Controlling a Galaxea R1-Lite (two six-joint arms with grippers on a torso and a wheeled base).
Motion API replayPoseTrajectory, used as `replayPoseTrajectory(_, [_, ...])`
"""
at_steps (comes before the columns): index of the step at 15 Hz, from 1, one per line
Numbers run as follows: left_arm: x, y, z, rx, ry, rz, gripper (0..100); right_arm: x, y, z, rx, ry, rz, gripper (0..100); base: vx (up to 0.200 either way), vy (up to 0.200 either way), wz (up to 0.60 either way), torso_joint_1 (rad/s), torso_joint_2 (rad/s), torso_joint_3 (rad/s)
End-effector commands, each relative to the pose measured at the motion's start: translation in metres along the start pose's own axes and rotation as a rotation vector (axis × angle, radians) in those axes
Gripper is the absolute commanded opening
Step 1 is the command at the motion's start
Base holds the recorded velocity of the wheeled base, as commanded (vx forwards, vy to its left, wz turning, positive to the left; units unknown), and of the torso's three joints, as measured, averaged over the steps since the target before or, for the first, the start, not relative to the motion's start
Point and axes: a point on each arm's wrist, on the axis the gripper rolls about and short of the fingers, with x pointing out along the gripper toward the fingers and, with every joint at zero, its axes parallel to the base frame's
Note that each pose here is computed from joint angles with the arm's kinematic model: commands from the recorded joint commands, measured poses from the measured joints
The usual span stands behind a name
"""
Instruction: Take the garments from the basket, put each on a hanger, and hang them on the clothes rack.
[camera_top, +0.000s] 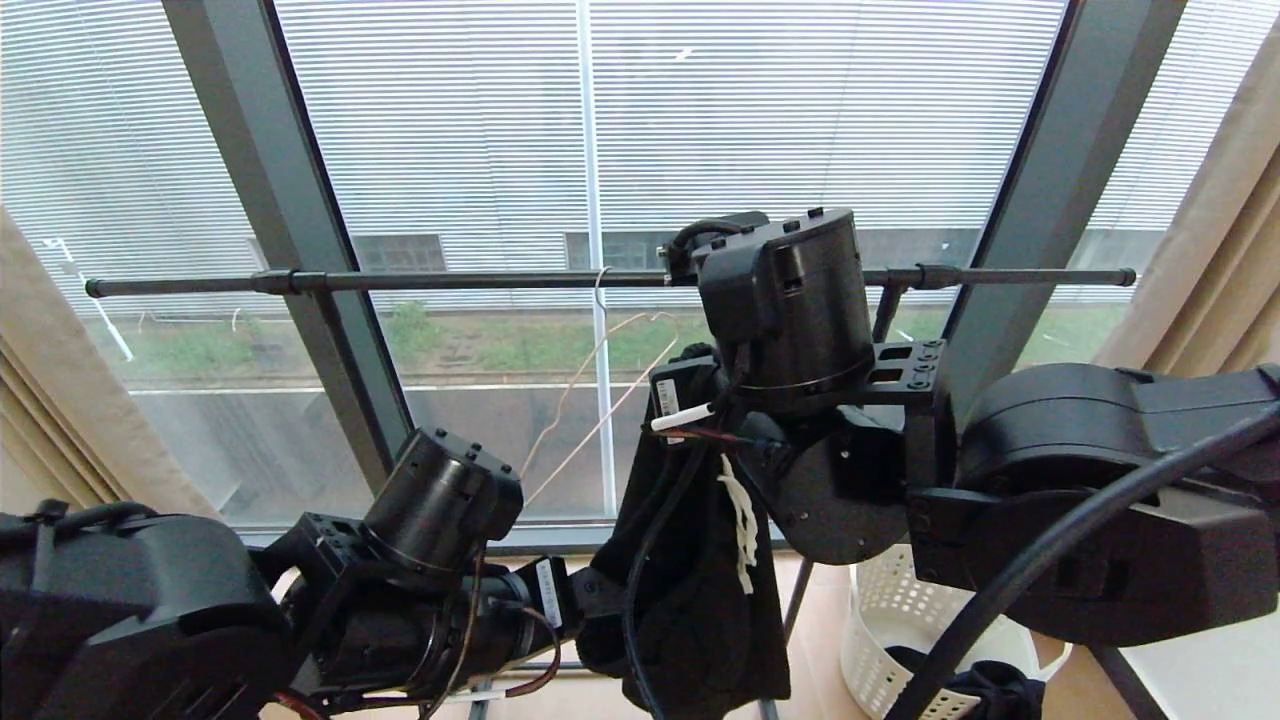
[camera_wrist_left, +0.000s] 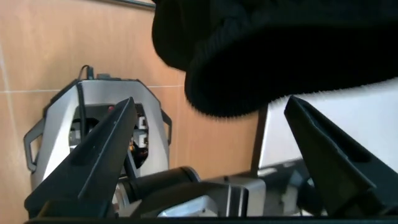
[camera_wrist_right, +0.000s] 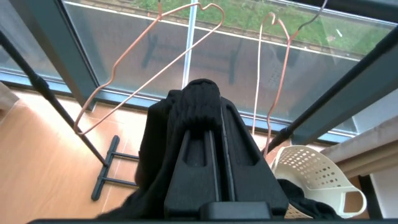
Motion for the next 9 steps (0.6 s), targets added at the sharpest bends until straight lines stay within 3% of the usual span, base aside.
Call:
replayPoseTrajectory(1, [0.021,0.001,0.006,-0.010,0.010,0.045,100,-0.008,-0.002,0.005,0.011,-0.013,0.011,0,0.000,0.000,0.00,0.000,0.00,0.000])
replayPoseTrajectory(9, [0.041,0.012,0.003,-0.020,0.041,0.118,100,-0.014,0.001,0.006,0.028,-0.018,0.028,0,0.000,0.000,0.00,0.000,0.00,0.000])
